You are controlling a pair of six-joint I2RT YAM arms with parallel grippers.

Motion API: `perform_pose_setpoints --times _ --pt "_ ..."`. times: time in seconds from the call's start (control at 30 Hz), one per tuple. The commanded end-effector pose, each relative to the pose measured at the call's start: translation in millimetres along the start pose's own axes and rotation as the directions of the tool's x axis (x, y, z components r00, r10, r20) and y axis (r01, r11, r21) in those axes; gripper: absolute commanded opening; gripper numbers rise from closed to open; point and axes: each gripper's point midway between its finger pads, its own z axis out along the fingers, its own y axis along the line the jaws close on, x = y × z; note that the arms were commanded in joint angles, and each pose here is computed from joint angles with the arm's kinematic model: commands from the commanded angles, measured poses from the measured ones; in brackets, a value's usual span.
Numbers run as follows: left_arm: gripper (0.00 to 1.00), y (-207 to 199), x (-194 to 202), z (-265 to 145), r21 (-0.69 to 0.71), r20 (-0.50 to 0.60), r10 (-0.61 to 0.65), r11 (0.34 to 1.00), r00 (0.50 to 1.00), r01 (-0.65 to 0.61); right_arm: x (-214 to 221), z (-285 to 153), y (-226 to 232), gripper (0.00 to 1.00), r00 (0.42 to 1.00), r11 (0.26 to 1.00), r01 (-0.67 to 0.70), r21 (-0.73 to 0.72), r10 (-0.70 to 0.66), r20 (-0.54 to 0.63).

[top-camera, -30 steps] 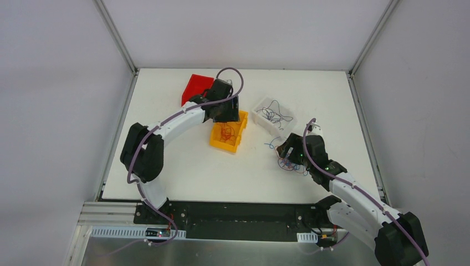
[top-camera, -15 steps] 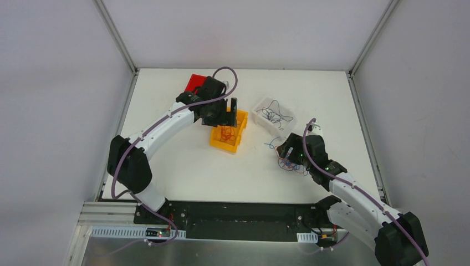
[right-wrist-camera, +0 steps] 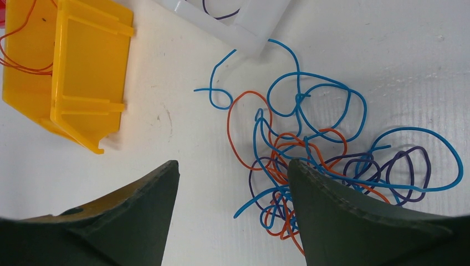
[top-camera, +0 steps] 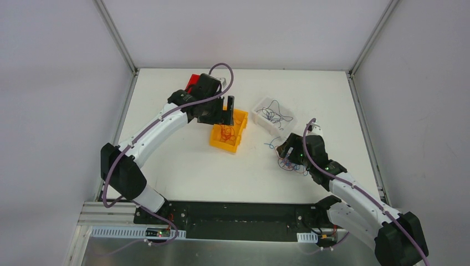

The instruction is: Untangle the cables

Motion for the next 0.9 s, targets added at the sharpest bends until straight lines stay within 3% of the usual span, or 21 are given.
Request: perform_pose_setpoints --times 0.0,0.27,0.43,0.53,0.87 --pt "0.82 15.7 -8.6 -6.7 -0.072 0.038 0.013 0.997 0.999 -0.010 -8.8 -1.8 4.1 0.75 0.999 1.000 -0.008 -0.012 0.009 0.036" --pt "0.84 13.5 -6.7 -28.0 0.012 0.210 -0.003 1.000 0.978 0.001 -22.8 -11.0 -18.9 0.76 0.998 0.984 -0.047 0.175 0.038 0.056" --pt "0.83 -5.2 3.2 -37.1 0.177 0.334 -0.052 0.984 0.941 -0.008 -30.5 -26.5 -56.2 0.79 0.992 0.918 -0.110 0.380 0.075 0.105" --pt "0.84 -11.2 14.5 -42.7 0.257 0.407 -0.084 0.966 0.910 -0.025 -17.5 -21.1 -62.0 0.79 0.992 0.909 -0.127 0.396 0.115 0.055" --pt "0.86 3.2 39.1 -45.7 0.239 0.421 -0.067 0.970 0.904 -0.039 21.8 9.0 -41.8 0.79 0.982 0.926 -0.024 0.377 0.093 -0.166"
